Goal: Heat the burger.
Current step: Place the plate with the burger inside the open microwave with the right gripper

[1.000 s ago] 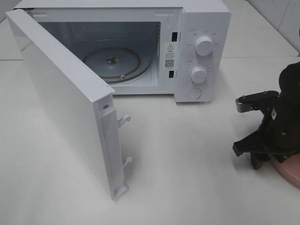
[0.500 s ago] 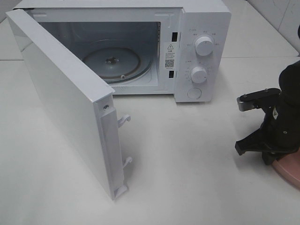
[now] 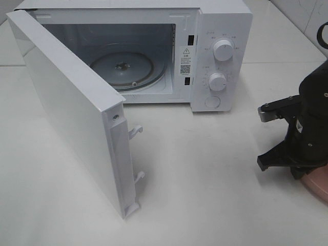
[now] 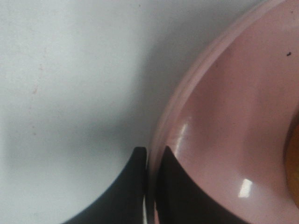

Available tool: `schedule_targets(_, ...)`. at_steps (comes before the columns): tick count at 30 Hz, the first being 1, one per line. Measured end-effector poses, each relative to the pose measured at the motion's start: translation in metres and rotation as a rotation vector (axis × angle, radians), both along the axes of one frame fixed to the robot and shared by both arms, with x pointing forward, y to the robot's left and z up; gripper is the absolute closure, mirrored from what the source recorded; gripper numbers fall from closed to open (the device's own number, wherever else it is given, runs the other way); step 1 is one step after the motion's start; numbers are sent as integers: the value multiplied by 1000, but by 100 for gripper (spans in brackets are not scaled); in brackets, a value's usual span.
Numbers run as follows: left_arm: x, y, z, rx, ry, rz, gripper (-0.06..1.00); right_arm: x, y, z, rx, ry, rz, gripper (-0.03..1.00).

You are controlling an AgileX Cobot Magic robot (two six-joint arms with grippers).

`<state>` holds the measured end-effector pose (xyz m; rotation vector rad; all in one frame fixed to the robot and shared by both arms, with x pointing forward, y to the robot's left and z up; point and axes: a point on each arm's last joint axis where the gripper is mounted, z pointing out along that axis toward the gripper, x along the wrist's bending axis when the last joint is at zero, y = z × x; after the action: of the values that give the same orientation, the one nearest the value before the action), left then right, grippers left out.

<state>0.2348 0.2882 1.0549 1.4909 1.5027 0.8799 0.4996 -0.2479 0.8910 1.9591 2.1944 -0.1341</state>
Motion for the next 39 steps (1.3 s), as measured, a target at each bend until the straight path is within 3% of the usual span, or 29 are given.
schedule_targets(17, 0, 0, 0, 0, 0, 0, -5, -14, 22, 9, -169, -24, 65, 96)
schedule_targets(39, 0, 0, 0, 0, 0, 0, -5, -45, 17, 48, -209, -76, 86, 95)
